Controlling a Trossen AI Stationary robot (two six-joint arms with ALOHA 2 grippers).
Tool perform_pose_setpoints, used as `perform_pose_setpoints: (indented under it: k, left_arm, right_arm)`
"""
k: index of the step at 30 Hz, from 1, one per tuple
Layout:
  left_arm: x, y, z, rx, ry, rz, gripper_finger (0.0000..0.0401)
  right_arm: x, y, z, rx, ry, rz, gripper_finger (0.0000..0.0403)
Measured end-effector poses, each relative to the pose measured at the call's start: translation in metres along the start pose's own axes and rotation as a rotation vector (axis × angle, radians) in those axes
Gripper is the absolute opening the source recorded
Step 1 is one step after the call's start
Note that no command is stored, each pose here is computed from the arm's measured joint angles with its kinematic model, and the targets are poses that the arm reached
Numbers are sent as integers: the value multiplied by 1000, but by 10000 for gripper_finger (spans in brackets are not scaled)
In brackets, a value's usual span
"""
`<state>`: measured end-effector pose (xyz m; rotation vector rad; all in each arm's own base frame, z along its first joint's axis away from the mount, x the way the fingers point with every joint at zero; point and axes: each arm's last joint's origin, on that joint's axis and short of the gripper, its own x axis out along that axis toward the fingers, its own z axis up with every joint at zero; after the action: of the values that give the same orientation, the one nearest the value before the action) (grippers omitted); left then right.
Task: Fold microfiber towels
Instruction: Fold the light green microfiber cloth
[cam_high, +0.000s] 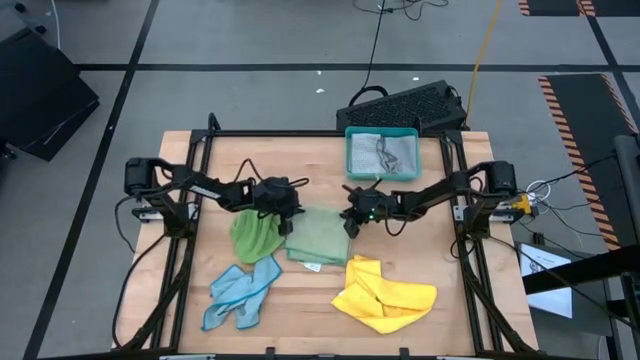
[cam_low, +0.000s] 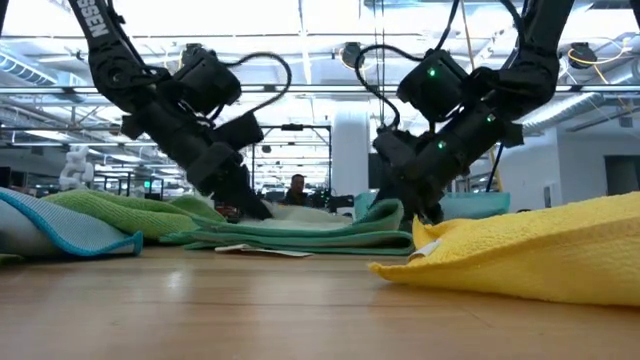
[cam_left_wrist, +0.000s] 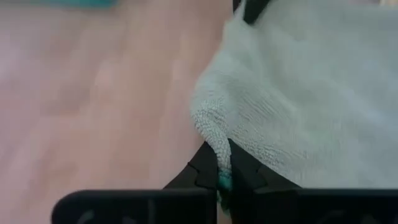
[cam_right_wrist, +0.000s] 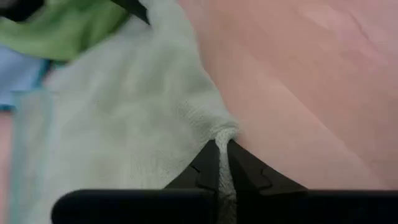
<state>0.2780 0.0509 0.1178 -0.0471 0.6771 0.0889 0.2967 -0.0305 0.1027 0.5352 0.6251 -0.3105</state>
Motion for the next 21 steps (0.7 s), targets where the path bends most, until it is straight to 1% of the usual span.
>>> perform_pose_setpoints:
  k: [3, 5, 9, 12, 17, 20, 21]
  left_arm:
    - [-6, -7, 4, 19, -6, 20, 7]
    - [-8, -13, 11, 39, -52, 36, 11]
    - [-13, -25, 14, 71, -58, 62, 15]
    - [-15, -34, 11, 91, -28, 95, 7]
    - [-20, -60, 10, 144, -32, 120, 12]
    - [-25, -81, 16, 183, -109, 99, 9]
    - [-26, -87, 15, 197, -114, 93, 7]
  right_arm:
    - [-7, 4, 6, -32, -24, 10, 17]
    - [-12, 7, 11, -76, -52, 20, 12]
    - [-22, 15, 16, -168, -95, 16, 6]
    - [-26, 22, 13, -223, -107, -30, 6]
    - [-30, 40, -1, -389, -114, -112, 5]
    - [-34, 52, -9, -471, -149, -155, 5]
    - [-35, 56, -12, -502, -164, -178, 5]
